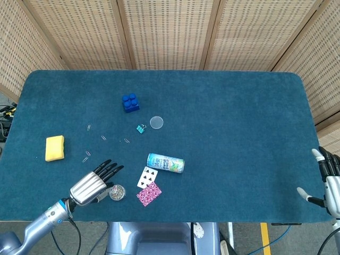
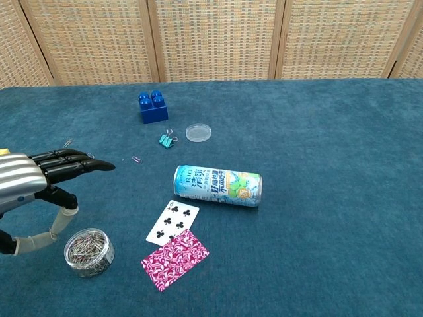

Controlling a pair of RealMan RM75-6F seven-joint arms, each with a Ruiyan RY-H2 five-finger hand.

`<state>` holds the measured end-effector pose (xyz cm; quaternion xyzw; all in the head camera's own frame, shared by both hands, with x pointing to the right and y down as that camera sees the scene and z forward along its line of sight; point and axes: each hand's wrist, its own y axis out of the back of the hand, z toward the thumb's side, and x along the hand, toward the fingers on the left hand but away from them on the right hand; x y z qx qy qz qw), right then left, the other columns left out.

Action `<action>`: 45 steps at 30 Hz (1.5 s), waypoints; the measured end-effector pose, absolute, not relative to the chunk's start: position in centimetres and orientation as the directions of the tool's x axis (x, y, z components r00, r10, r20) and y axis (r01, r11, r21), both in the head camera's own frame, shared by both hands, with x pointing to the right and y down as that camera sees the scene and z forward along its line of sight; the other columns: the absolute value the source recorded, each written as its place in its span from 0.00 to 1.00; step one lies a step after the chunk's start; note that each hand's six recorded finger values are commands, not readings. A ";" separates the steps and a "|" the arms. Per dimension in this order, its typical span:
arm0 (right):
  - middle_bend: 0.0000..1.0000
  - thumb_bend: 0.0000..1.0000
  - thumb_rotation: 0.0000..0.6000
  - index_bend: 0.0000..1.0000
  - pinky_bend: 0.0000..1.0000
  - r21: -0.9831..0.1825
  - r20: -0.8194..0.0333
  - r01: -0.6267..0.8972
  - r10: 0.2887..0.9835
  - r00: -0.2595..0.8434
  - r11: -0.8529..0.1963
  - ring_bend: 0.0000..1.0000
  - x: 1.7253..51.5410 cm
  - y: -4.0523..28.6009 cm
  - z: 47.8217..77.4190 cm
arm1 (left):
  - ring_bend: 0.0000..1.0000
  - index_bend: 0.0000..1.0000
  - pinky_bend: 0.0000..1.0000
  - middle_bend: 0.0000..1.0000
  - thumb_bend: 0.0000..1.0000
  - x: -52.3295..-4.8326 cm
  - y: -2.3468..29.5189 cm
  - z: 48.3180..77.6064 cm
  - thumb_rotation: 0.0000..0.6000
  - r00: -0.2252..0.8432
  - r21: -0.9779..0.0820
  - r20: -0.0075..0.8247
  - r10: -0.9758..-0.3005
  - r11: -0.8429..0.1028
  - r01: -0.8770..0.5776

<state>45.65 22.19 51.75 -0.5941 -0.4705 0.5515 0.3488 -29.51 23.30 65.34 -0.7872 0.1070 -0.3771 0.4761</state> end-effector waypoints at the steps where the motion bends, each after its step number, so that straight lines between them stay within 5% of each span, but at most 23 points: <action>1: 0.00 0.00 1.00 0.03 0.00 -0.933 -0.327 0.175 0.944 -0.052 -0.314 0.00 45.7 22.2 51.7 | 0.00 0.67 0.00 0.00 0.54 -29.4 23.5 65.4 1.00 0.694 -0.829 0.494 -0.523 -0.524 0.195; 8: 0.00 0.00 1.00 0.03 0.00 -0.931 -0.332 0.175 0.942 -0.049 -0.319 0.00 45.7 22.2 51.8 | 0.00 0.66 0.00 0.00 0.54 -28.3 23.8 66.1 1.00 0.688 -0.824 0.508 -0.519 -0.526 0.211; 16: 0.00 0.00 1.00 0.03 0.00 -0.931 -0.333 0.174 0.942 -0.048 -0.320 0.00 45.7 22.2 51.9 | 0.00 0.48 0.00 0.00 0.54 -26.9 23.7 66.4 1.00 0.690 -0.829 0.501 -0.523 -0.519 0.208; 21: 0.00 0.00 1.00 0.03 0.00 -0.931 -0.332 0.175 0.942 -0.049 -0.319 0.00 45.7 22.2 51.8 | 0.00 0.25 0.00 0.00 0.34 -26.6 23.7 66.4 1.00 0.679 -0.829 0.510 -0.529 -0.514 0.222; 24: 0.00 0.00 1.00 0.04 0.00 -0.931 -0.333 0.177 0.942 -0.049 -0.320 0.00 45.7 22.2 51.8 | 0.00 0.21 0.00 0.00 0.27 -26.6 23.7 66.3 1.00 0.668 -0.826 0.519 -0.534 -0.516 0.228; 37: 0.00 0.00 1.00 0.04 0.00 -0.929 -0.334 0.182 0.941 -0.046 -0.321 0.00 45.6 22.2 51.8 | 0.00 0.18 0.00 0.00 0.20 -27.3 22.7 65.3 1.00 0.649 -0.824 0.518 -0.556 -0.528 0.205; 45: 0.00 0.00 1.00 0.04 0.00 -0.929 -0.333 0.186 0.942 -0.044 -0.320 0.00 45.6 22.2 51.7 | 0.00 0.30 0.00 0.00 0.29 -30.4 18.6 65.7 1.00 0.557 -0.846 0.513 -0.653 -0.495 0.199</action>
